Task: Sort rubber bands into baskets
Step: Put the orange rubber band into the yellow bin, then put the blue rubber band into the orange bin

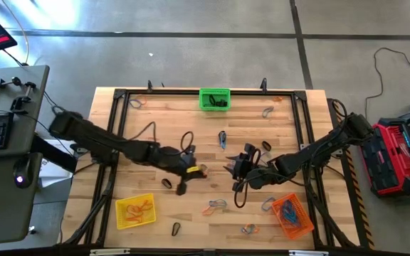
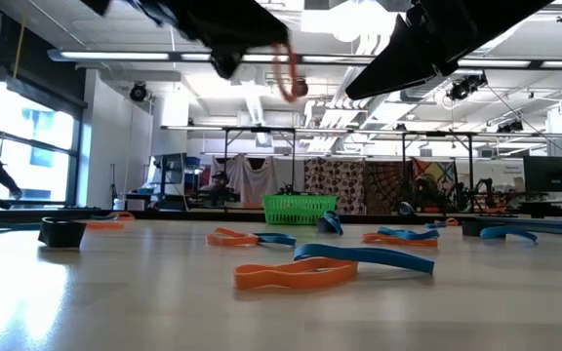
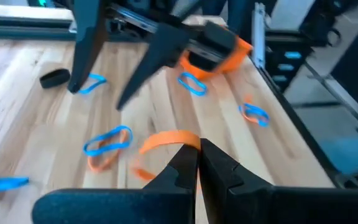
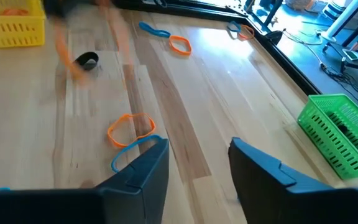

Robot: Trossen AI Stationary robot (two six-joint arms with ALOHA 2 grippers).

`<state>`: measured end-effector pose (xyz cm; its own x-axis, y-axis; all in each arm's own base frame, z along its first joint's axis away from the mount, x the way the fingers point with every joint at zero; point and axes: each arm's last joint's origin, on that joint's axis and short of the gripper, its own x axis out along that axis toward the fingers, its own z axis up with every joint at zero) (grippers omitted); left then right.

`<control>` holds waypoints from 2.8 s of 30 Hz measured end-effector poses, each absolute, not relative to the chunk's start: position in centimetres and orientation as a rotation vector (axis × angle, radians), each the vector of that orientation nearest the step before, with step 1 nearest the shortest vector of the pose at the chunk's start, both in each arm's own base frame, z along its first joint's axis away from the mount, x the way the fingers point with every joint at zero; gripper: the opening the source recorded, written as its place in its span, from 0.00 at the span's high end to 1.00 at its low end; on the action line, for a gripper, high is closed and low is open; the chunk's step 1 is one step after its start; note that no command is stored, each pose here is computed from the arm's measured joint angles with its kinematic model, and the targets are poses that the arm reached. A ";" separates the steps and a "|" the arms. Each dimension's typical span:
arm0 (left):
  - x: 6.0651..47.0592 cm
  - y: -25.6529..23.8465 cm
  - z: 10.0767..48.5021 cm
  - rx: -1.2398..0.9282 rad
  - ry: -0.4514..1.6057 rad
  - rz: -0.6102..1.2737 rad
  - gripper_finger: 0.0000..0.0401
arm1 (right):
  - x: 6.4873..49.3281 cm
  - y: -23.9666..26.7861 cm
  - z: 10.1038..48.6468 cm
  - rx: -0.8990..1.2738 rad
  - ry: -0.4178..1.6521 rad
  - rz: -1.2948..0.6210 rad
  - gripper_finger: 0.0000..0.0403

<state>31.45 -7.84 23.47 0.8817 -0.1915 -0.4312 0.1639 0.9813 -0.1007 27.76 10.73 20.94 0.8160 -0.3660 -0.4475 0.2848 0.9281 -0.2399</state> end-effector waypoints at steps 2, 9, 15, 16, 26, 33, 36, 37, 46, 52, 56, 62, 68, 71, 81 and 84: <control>30.0 -8.3 24.6 -0.052 0.482 -0.207 1.00 | 27.7 10.7 20.9 -0.167 0.512 -0.349 0.63; 24.8 -10.3 27.0 0.020 0.597 -0.324 1.00 | 27.7 10.7 20.8 -0.169 0.517 -0.354 0.66; 20.7 -12.6 27.4 0.029 0.729 -0.424 1.00 | 27.7 10.6 20.9 -0.173 0.515 -0.369 0.66; 20.2 -12.9 27.4 0.020 0.749 -0.436 1.00 | 27.7 10.6 20.9 -0.173 0.515 -0.369 0.66; 15.8 -16.9 26.2 -0.130 0.981 -0.447 1.00 | 27.6 10.5 20.7 -0.153 0.524 -0.378 0.66; 13.9 -18.6 23.8 -0.114 1.150 -0.289 1.00 | 27.5 10.5 20.6 -0.150 0.535 -0.381 0.66; 14.0 -18.9 22.2 -0.103 1.185 -0.257 1.00 | 27.5 10.5 20.6 -0.151 0.537 -0.381 0.66; 14.1 -19.1 21.7 -0.112 1.186 -0.265 1.00 | 27.5 10.5 20.6 -0.151 0.537 -0.380 0.66; 14.5 -18.6 18.2 -0.140 1.237 -0.241 1.00 | 27.5 10.5 20.6 -0.151 0.538 -0.379 0.66; 15.0 -18.2 18.0 -0.160 1.230 -0.221 0.99 | 27.5 10.5 20.6 -0.151 0.539 -0.379 0.66; 15.1 -18.3 18.0 -0.168 1.223 -0.224 0.94 | 27.5 10.5 20.6 -0.151 0.539 -0.379 0.66; 15.1 -18.5 18.2 -0.218 1.227 -0.220 0.82 | 27.5 10.5 20.6 -0.151 0.539 -0.379 0.66; 15.6 -19.4 19.9 -0.207 1.168 -0.270 0.76 | 27.5 10.5 20.6 -0.148 0.535 -0.379 0.66; 15.8 -19.7 20.9 -0.175 1.082 -0.272 0.77 | 27.6 10.5 20.6 -0.129 0.529 -0.383 0.66; 18.4 -17.4 21.7 -0.154 0.824 -0.336 0.98 | 27.8 9.3 21.2 -0.088 0.529 -0.376 0.66; 19.0 -15.7 21.0 -0.187 0.739 -0.371 0.99 | 28.0 8.4 21.3 -0.074 0.538 -0.387 0.66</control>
